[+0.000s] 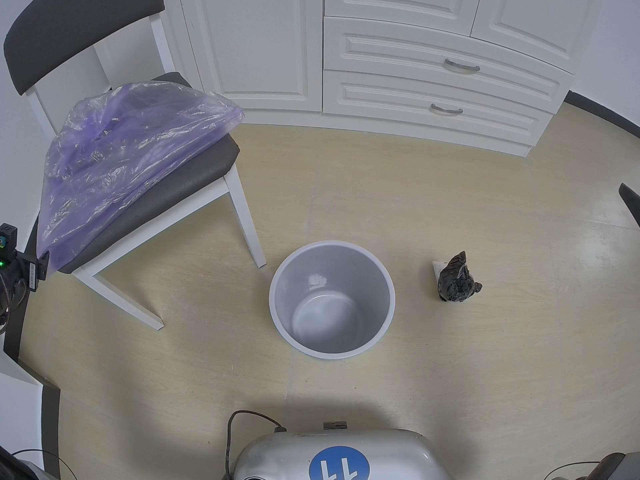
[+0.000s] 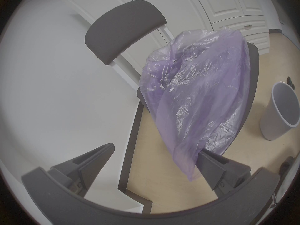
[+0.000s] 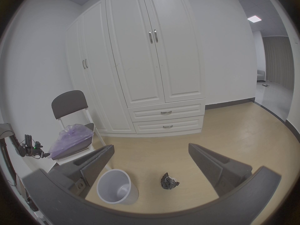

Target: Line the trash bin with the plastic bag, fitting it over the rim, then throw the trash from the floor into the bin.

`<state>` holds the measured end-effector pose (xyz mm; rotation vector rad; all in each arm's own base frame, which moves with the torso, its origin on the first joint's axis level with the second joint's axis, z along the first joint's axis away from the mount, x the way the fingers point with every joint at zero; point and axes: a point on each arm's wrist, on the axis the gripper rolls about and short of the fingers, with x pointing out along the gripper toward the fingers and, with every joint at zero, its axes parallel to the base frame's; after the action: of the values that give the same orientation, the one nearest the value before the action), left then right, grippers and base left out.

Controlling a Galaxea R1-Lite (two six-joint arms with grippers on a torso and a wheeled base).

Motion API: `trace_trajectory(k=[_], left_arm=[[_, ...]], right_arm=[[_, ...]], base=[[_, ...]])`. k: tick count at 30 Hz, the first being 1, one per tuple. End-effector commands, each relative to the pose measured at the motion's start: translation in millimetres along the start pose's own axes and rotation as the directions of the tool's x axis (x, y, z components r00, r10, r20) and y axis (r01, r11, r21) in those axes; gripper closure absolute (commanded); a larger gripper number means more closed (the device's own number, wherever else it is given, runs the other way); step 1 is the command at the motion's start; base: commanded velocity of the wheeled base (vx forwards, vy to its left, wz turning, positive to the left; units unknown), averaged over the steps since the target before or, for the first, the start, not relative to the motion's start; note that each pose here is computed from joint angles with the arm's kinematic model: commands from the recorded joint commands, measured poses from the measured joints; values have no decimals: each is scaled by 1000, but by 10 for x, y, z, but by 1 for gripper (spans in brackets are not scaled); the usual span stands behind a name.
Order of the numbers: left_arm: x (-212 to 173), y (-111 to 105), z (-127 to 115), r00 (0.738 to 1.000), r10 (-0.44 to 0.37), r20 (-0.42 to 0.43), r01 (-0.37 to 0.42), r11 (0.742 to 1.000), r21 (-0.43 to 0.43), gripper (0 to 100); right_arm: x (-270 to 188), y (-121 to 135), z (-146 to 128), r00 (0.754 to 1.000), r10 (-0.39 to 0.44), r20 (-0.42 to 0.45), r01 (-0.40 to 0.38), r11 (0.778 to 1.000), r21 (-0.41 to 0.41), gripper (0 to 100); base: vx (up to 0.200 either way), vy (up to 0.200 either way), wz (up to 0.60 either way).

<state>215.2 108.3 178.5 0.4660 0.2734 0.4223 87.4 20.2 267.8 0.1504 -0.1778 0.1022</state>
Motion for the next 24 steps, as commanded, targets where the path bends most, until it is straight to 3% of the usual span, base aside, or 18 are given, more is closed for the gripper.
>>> trace_trajectory(k=[1, 8, 13, 15, 24], left_arm=[[-7, -57, -91, 1000, -7, -11, 7, 1000, 0, 0], [13, -184, -199, 1000, -9, 25, 9, 1000, -14, 0], [71, -224, -224, 997, 41, 58, -39, 999, -36, 0], [156, -230, -230, 989, 98, 109, -93, 995, -45, 0], [239, -244, -248, 978, 129, 162, -122, 991, -58, 0]], right_arm=[[-11, 0, 10, 1000, 2, 7, -2, 1000, 2, 0], [-15, -1, 12, 1000, 2, 8, -2, 1000, 2, 0], [-26, -1, 25, 1000, 3, 16, -3, 1000, 3, 0], [-41, -3, 33, 1000, 5, 22, -5, 1000, 4, 0], [-75, -6, 56, 999, 9, 36, -10, 1000, 7, 0]], base=[[0, 0, 0], [0, 0, 0], [0, 0, 0], [0, 0, 0], [0, 0, 0]])
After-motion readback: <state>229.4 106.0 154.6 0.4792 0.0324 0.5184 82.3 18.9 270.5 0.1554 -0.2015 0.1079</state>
